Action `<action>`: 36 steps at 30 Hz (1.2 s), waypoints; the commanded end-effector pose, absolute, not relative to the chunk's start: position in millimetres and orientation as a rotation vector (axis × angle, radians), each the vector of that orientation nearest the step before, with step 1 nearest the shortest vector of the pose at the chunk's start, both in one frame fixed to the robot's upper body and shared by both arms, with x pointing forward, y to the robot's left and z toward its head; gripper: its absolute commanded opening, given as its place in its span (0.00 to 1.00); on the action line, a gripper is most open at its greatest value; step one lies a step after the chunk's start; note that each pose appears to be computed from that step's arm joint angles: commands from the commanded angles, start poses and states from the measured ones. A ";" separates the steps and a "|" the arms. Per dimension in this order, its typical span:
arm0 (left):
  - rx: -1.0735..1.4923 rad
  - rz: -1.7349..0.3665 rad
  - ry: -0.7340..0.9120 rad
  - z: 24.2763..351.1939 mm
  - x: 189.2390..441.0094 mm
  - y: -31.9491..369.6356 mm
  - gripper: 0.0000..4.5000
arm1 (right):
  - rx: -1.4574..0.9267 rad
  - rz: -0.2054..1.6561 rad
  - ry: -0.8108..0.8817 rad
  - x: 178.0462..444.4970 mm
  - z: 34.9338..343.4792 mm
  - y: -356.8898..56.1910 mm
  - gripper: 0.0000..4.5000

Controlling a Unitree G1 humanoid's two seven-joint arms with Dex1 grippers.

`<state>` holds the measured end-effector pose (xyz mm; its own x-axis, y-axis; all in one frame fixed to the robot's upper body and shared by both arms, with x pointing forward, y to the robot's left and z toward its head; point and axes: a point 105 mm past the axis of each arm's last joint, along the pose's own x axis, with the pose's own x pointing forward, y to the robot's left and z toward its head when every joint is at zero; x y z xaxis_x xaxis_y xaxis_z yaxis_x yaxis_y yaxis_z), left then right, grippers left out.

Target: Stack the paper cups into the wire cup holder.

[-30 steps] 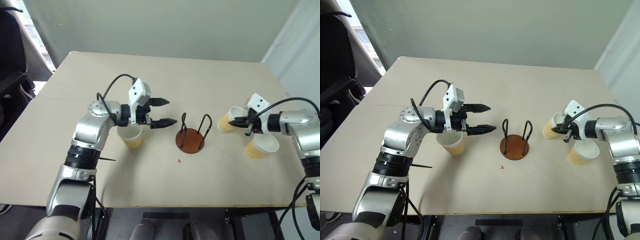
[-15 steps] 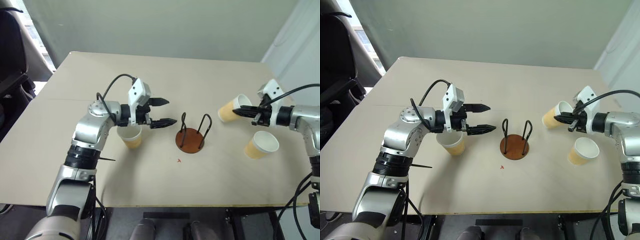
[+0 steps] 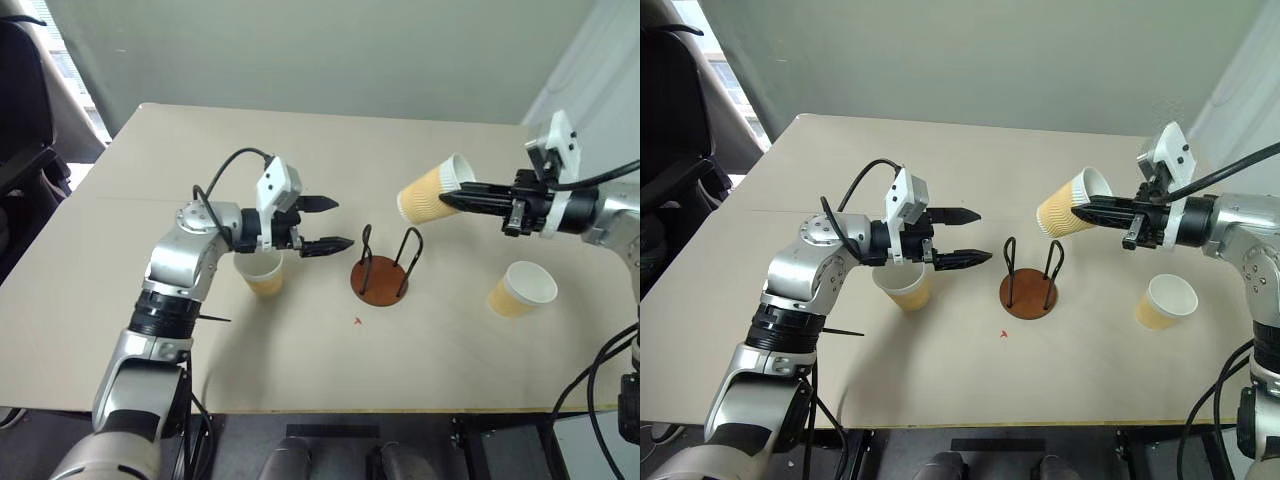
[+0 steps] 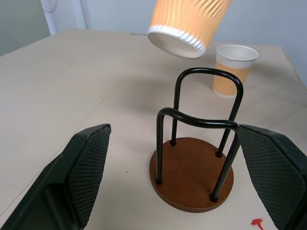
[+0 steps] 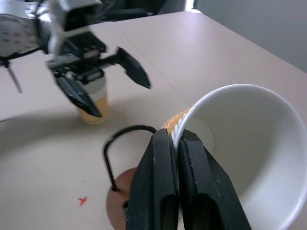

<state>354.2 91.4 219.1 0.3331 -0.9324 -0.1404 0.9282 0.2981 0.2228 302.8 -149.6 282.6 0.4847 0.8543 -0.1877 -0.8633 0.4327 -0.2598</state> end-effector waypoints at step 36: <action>0.440 -1.340 -0.050 246.4 331.1 105.6 1.00 | -0.781 1.297 0.054 282.0 272.4 -115.0 0.02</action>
<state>338.0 111.8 228.0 0.2628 -0.9347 -0.2392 0.9420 0.1950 0.2730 283.5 -113.9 264.9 0.2867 0.8427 -0.4557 -0.8969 0.0690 -0.4368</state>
